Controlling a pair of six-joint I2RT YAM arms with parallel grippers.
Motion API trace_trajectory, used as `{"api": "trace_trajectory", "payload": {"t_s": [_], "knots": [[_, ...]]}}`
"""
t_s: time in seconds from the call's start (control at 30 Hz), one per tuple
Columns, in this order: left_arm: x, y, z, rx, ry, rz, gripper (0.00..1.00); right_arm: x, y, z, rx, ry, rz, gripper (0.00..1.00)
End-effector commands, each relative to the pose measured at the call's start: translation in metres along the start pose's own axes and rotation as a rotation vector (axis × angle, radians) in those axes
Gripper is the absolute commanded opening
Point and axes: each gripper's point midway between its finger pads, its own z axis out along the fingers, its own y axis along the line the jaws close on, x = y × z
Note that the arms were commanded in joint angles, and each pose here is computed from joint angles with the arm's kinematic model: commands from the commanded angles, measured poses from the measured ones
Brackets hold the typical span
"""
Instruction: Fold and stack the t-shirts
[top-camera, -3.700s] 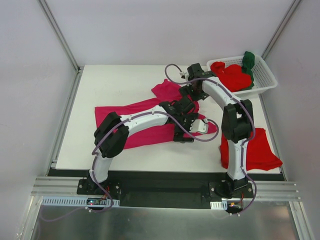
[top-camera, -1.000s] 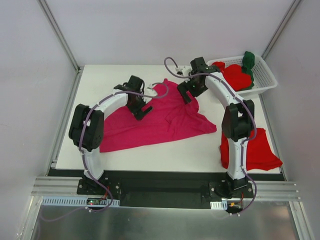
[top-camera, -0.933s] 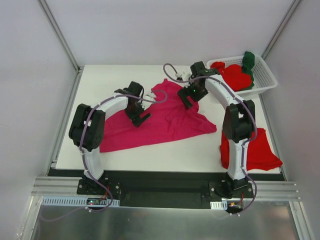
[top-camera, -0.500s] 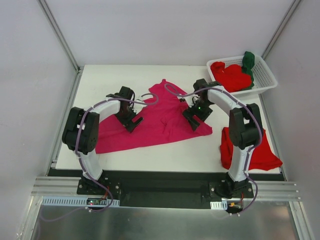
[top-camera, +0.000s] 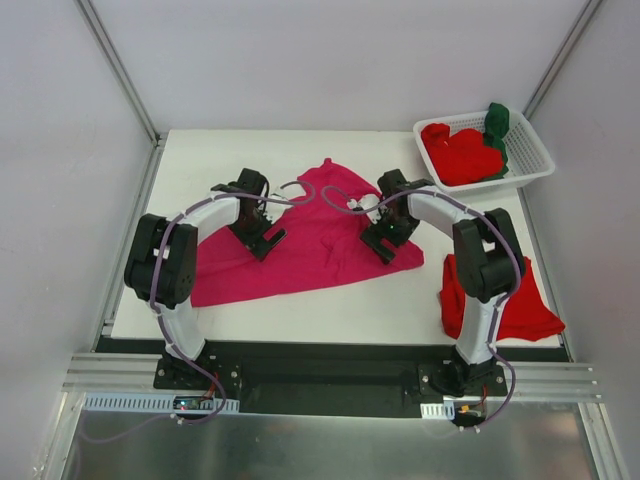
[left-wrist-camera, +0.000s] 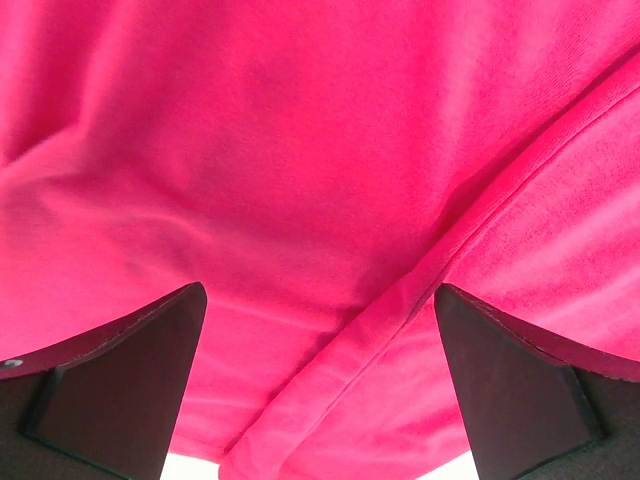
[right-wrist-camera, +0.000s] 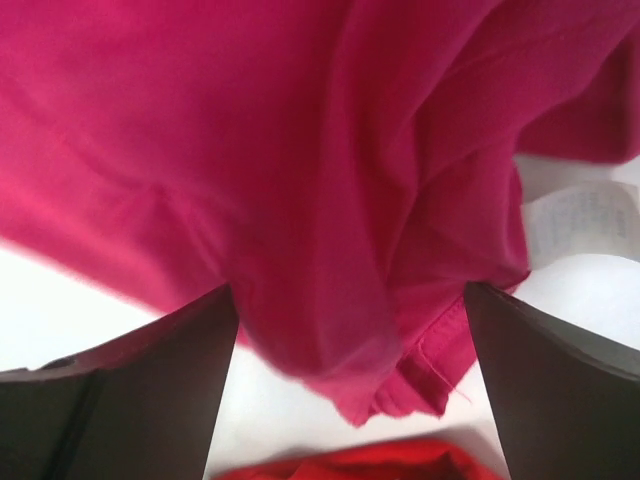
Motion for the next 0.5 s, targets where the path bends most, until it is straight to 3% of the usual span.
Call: {"api": "trace_trajectory", "payload": {"t_s": [0.0, 0.17, 0.47], "knots": [[-0.017, 0.006, -0.027, -0.013, -0.062, -0.02, 0.99, -0.026, -0.047, -0.007, 0.288, -0.054, -0.068, 0.96], [-0.017, 0.004, -0.028, -0.004, -0.061, -0.025, 0.99, 0.0, -0.049, -0.002, 0.335, 0.038, -0.097, 0.96], [-0.011, -0.009, -0.028, 0.037, -0.058, -0.042, 0.99, 0.012, -0.024, -0.016, 0.305, 0.064, -0.081, 0.96]]}}
